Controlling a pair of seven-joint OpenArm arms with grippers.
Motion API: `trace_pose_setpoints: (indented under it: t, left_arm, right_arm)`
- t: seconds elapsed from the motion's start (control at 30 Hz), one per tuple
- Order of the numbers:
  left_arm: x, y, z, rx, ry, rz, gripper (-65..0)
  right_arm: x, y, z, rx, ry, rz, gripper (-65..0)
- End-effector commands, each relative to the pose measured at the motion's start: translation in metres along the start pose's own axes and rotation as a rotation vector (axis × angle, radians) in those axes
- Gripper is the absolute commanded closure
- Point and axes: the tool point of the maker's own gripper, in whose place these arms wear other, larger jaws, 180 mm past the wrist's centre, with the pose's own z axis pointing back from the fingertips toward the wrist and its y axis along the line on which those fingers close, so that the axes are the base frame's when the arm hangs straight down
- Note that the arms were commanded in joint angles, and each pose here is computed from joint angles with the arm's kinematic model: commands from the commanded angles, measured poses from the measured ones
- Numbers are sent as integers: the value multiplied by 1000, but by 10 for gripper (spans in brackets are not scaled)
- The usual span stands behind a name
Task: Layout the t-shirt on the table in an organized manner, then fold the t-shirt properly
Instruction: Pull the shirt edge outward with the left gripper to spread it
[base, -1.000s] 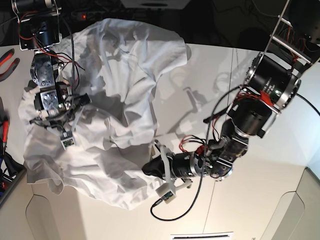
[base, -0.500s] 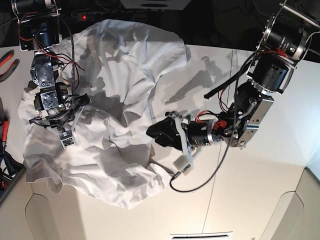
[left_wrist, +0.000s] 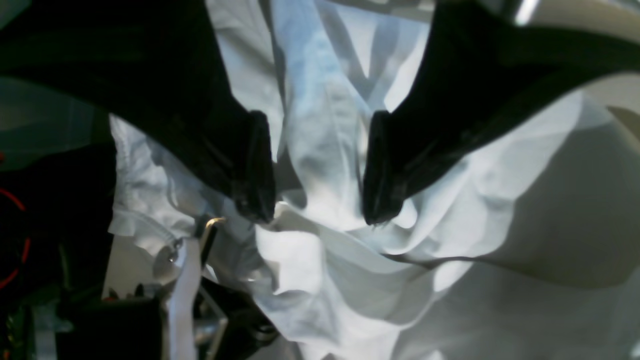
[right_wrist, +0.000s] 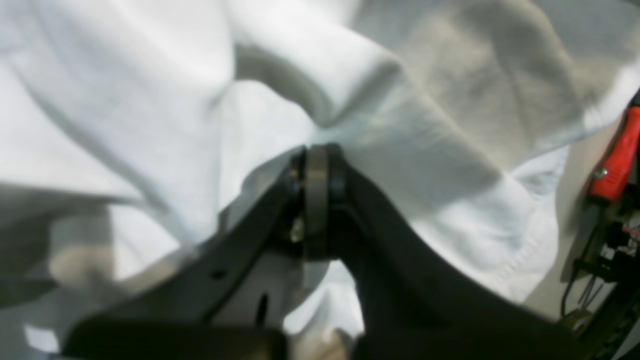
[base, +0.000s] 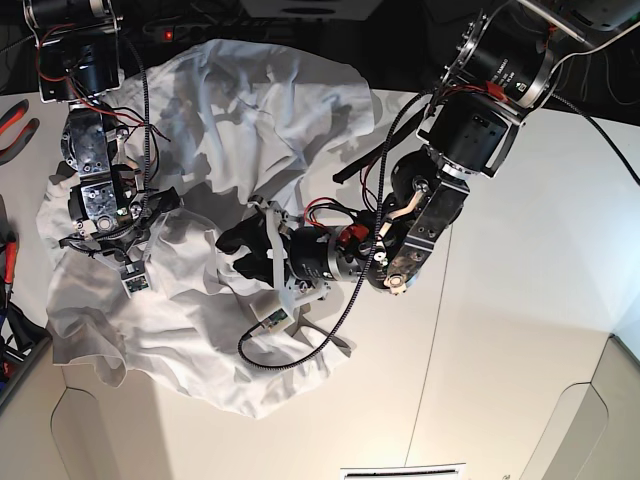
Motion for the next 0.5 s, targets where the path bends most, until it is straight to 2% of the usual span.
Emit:
trace_pose_setpoints:
  t: [0.0, 0.03, 0.13, 0.33, 0.47]
  left_arm:
    - [23, -1, 1, -12, -52, -25, -306]
    - [21, -1, 0, -11, -39, -26, -262]
    - [15, 2, 2, -6, -16, -26, 0]
    - [7, 30, 30, 57, 6, -44, 0]
    - [11, 46, 60, 81, -11, 14, 0]
  right_arm:
    - [-21, 24, -2, 97, 73, 8, 0]
    - [-20, 24, -2, 97, 72, 8, 0]
    - [-19, 24, -2, 97, 65, 8, 0]
    - [-19, 24, -2, 95, 66, 8, 0]
    - [-19, 24, -2, 94, 66, 6, 0]
